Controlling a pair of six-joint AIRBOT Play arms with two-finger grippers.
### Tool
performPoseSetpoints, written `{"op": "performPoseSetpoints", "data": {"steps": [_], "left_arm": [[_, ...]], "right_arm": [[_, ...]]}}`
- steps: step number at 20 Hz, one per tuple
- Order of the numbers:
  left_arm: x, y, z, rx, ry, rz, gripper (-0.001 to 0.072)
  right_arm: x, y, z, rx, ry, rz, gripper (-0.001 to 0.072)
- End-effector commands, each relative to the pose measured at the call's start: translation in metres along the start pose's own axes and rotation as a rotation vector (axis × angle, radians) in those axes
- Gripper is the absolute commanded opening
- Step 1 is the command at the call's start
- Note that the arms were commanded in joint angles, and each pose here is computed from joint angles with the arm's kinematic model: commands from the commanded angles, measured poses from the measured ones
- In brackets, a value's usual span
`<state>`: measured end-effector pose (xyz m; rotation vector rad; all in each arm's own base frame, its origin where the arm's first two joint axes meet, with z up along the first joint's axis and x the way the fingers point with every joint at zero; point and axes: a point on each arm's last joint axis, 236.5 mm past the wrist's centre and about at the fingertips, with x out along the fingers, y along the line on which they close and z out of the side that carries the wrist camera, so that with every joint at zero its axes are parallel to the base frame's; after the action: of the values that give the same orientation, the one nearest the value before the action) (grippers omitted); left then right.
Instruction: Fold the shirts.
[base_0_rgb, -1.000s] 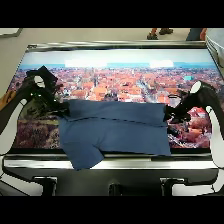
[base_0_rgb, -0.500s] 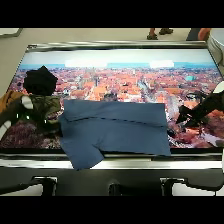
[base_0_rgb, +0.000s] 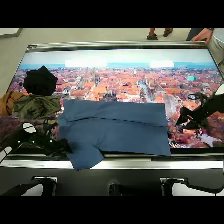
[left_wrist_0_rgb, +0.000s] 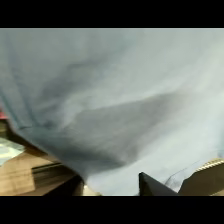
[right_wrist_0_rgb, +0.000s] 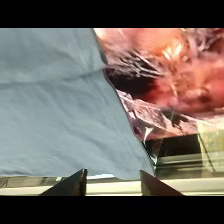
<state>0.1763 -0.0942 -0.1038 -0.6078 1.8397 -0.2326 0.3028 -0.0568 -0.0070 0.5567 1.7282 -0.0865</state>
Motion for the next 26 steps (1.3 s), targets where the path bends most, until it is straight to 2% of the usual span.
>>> {"op": "performPoseSetpoints", "data": {"steps": [1,4,7,16,17,18,19,23,26], "left_arm": [[0.013,0.005,0.007,-0.03,-0.059,-0.013,0.0284],[0.012,0.006,0.016,-0.034,-0.098,-0.01,0.003],[0.012,0.006,0.017,-0.032,-0.101,-0.009,0.0032],[0.012,0.006,0.016,-0.007,-0.098,-0.008,0.0032],[0.012,0.006,0.016,-0.006,-0.099,-0.008,0.0032],[0.012,0.006,0.017,0.003,-0.103,-0.007,0.0032],[0.011,0.006,0.019,0.011,-0.108,-0.006,0.0032],[-0.022,-0.013,0.042,0.084,-0.23,-0.012,0.003],[-0.09,-0.051,0.073,0.202,-0.457,-0.021,0.0028]], "right_arm": [[0.022,-0.005,-0.022,0.023,0.03,0.003,0.0573],[0.062,-0.016,-0.061,0.039,0.105,-0.003,0.0574],[0.091,-0.02,-0.08,0.029,0.136,0.015,0.0559],[0.13,-0.028,-0.081,0.061,0.087,0.02,0.0524],[0.13,-0.026,-0.077,0.067,0.068,0.029,0.0385],[0.13,-0.024,-0.074,0.076,0.058,0.035,0.019],[0.13,-0.023,-0.074,0.078,0.056,0.042,0.0044],[0.112,-0.015,-0.072,0.025,0.06,0.058,0.004],[0.069,0.004,-0.031,0.009,-0.115,0.095,0.0038]]}}
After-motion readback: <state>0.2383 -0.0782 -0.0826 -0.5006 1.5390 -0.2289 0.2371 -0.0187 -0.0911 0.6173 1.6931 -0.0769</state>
